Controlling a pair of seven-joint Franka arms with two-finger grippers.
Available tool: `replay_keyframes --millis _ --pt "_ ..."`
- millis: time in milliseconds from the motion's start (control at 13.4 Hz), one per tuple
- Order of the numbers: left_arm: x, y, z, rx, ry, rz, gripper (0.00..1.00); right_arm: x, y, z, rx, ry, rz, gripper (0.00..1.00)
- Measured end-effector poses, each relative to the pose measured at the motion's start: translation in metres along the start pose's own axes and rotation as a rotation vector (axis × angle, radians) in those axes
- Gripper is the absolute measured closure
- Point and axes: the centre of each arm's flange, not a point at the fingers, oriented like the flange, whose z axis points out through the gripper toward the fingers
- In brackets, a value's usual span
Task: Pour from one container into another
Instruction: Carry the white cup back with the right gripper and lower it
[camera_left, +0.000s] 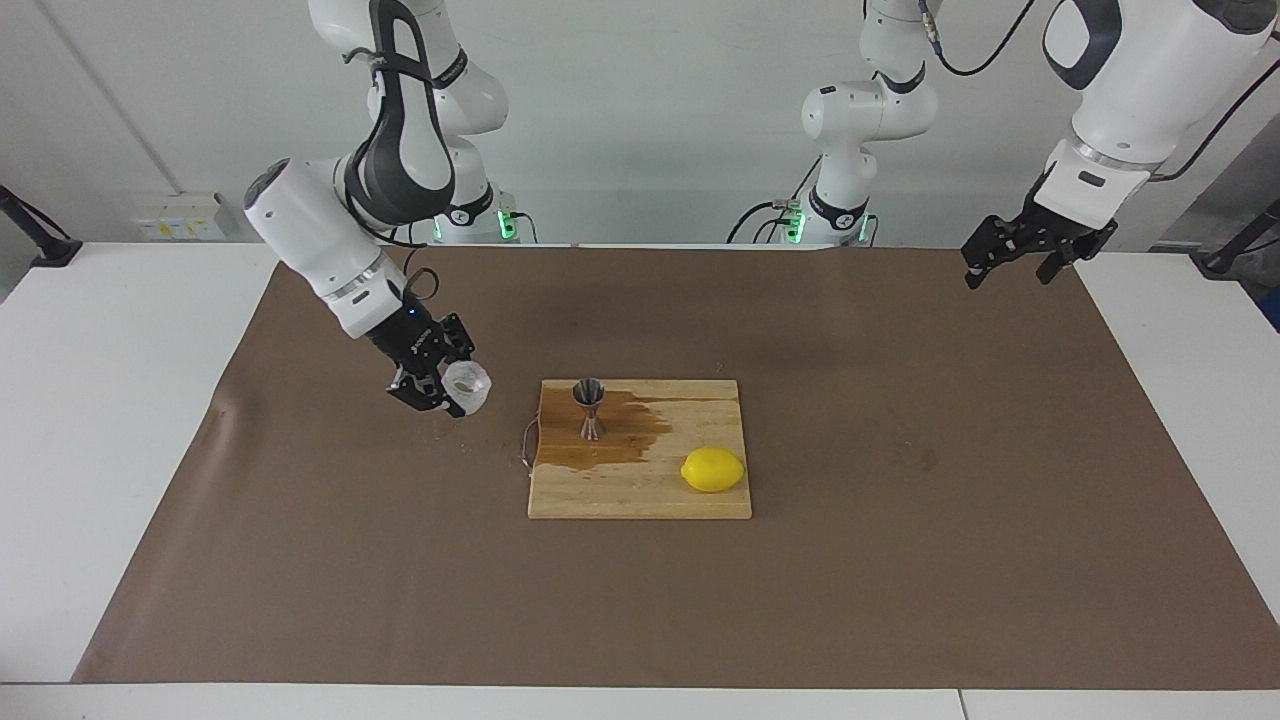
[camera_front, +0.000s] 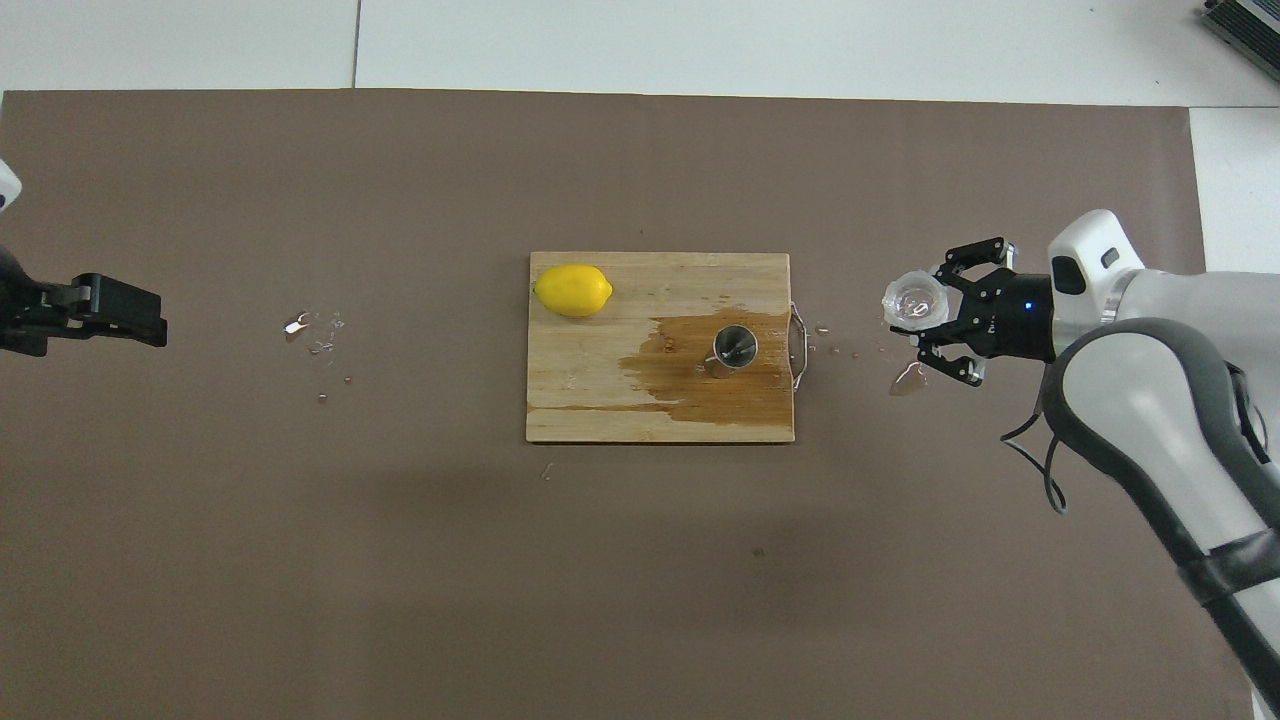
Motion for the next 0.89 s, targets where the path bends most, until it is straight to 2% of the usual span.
replay_keyframes --millis 372,596,819,894 --pt "0.000 0.000 0.000 0.000 0.000 0.000 0.00 -0.088 -0.006 0.033 0.042 0.037 -0.033 0.49" --pt "0.000 0.000 0.000 0.000 0.000 0.000 0.00 -0.112 -0.011 0.041 0.068 0.039 -0.035 0.49" --pt "0.000 0.000 0.000 0.000 0.000 0.000 0.00 -0.133 -0.022 0.050 0.080 0.121 -0.017 0.49" --pt "0.000 0.000 0.000 0.000 0.000 0.000 0.00 -0.139 -0.024 0.053 0.079 0.130 -0.015 0.49"
